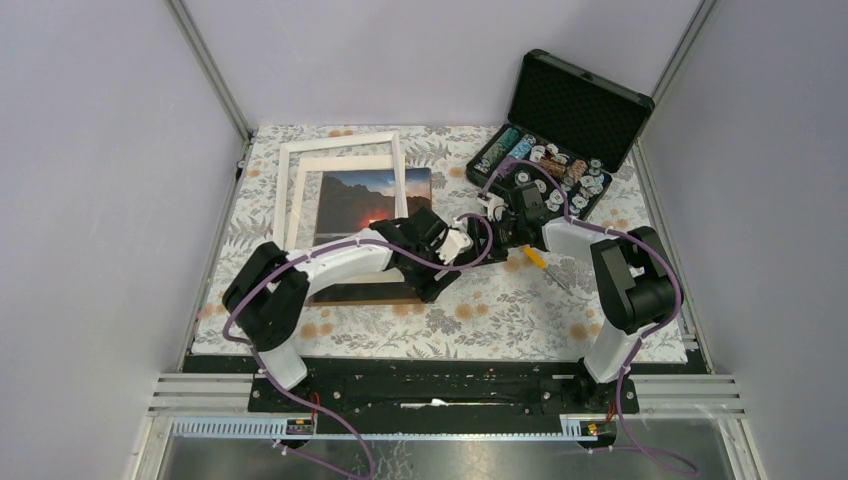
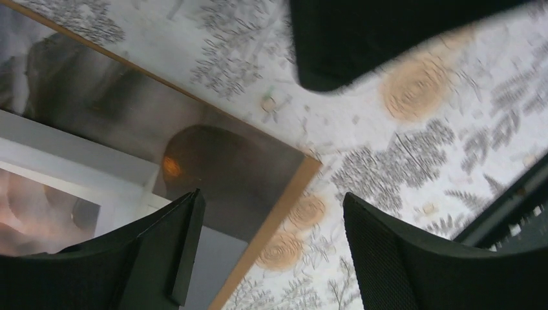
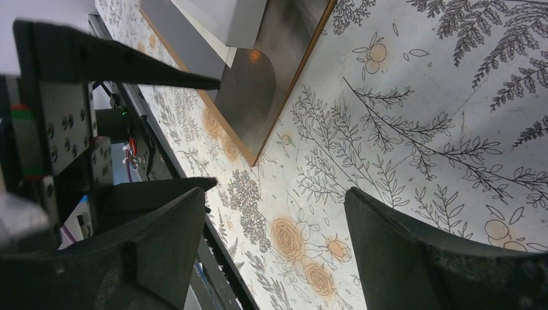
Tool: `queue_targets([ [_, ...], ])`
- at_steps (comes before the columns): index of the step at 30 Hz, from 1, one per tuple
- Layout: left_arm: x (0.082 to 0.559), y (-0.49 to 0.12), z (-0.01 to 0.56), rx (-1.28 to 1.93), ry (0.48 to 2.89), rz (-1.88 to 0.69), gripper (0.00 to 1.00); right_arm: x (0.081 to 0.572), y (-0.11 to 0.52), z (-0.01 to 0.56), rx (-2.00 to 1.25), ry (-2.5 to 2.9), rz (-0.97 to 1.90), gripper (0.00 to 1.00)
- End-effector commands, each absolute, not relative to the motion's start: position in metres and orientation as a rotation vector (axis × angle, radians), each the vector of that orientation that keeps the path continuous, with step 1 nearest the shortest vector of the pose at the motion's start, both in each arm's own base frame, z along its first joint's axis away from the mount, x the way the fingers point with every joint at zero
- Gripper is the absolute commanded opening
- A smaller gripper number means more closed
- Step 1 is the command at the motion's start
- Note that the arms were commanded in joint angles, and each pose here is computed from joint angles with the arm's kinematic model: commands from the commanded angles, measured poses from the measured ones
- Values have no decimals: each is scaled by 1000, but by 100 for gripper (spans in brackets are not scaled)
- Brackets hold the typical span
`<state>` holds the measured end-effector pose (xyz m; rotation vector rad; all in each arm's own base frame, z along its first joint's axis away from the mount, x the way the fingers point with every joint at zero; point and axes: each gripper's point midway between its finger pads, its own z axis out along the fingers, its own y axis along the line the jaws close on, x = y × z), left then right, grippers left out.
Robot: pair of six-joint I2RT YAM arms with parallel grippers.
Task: Take the photo out of the frame
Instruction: Adjust the photo frame item on the photo frame.
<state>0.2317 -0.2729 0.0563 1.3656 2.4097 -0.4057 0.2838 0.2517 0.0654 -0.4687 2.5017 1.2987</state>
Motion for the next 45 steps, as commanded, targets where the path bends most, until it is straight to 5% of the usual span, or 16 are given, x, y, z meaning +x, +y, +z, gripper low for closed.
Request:
queue_targets([
  [1,269,-291,57,1124,2363,-366,81,286,255,77,-486,2448,1314,84],
  [10,252,-294,36,1112,2404,-372,70,285,254,72,-477,2464,1311,84],
  [31,247,-265,-3,1064,2519,-186,74,284,254,73,-481,2461,1322,84],
  [45,249,-252,-12,1044,2589,-177,62,281,255,71,-481,2469,1340,84],
])
